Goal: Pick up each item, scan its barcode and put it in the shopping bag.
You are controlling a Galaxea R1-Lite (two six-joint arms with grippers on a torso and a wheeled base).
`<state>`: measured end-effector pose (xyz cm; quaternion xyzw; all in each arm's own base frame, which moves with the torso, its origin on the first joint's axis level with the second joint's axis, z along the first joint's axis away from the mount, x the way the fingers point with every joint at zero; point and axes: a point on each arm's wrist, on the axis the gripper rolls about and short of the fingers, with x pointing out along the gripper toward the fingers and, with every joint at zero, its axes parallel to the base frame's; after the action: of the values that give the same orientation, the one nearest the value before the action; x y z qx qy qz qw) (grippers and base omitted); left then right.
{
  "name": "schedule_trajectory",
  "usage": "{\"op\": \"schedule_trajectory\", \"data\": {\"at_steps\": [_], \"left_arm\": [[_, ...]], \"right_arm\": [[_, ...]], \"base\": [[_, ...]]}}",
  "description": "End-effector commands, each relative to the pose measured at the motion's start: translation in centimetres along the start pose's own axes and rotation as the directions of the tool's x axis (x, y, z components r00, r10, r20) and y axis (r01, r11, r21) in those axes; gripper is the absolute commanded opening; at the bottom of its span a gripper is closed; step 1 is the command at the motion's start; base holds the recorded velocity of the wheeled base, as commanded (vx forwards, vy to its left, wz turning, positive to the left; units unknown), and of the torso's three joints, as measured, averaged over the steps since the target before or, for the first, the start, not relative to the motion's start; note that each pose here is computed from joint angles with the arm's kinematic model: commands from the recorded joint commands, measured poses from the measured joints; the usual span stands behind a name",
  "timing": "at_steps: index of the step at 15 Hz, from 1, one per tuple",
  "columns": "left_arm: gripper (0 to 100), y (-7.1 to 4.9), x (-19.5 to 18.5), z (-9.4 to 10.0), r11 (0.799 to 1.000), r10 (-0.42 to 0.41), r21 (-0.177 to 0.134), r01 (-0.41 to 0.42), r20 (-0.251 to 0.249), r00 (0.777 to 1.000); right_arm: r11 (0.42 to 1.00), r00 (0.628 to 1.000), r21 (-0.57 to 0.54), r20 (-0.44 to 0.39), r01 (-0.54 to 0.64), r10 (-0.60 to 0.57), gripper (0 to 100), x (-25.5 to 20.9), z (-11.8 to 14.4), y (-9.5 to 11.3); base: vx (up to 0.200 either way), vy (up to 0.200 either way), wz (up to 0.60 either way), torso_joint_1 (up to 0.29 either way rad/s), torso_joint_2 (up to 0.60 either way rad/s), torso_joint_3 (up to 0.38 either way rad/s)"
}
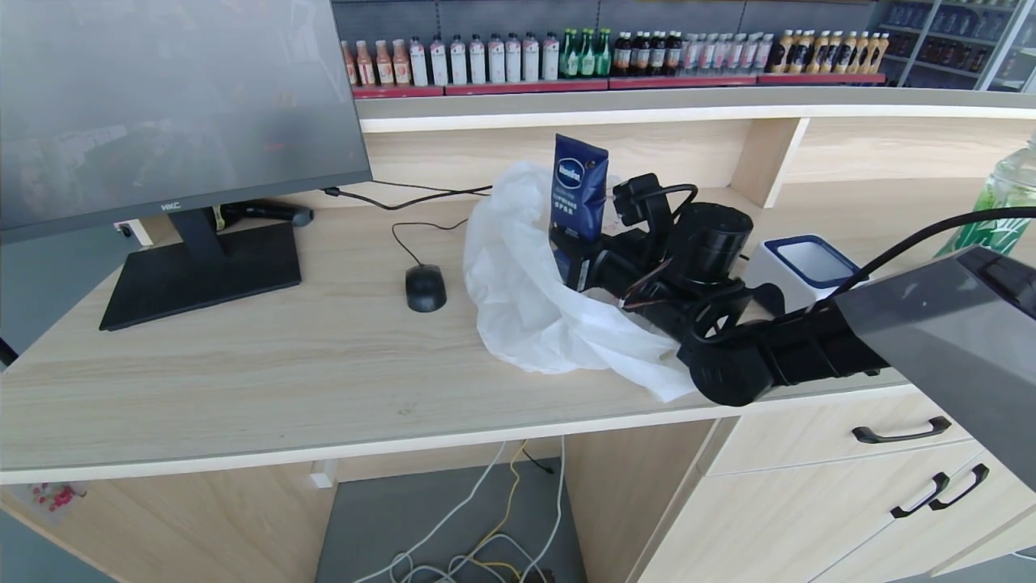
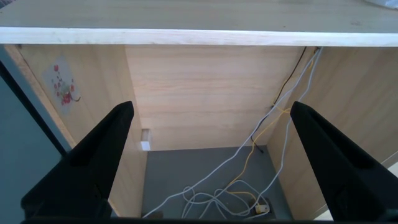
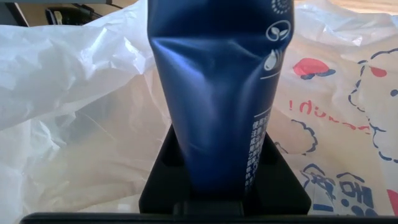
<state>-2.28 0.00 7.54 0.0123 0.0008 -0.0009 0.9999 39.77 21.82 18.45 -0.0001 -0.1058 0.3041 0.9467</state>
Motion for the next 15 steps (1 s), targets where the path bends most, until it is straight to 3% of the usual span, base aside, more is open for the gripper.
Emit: {"op": "schedule_trajectory", "data": {"at_steps": [1,15], "left_arm": [[100,0.0,0.0,0.0,1.0,0.002,0.0,-0.002,0.0,1.0],[100,0.0,0.0,0.0,1.0,0.0,0.0,0.0,0.0,1.0]], "right_arm": [[1.0,1.0,0.002,-0.005,-0.002,0.002,0,0.04,-0.29,0.08],[1.0,1.0,-0.003,-0.014,-0.002,0.002,0,0.0,-0.59,0.1]], "base": [[0.0,0.0,0.0,0.0,0.0,0.0],[0.0,0.0,0.0,0.0,0.0,0.0]]}}
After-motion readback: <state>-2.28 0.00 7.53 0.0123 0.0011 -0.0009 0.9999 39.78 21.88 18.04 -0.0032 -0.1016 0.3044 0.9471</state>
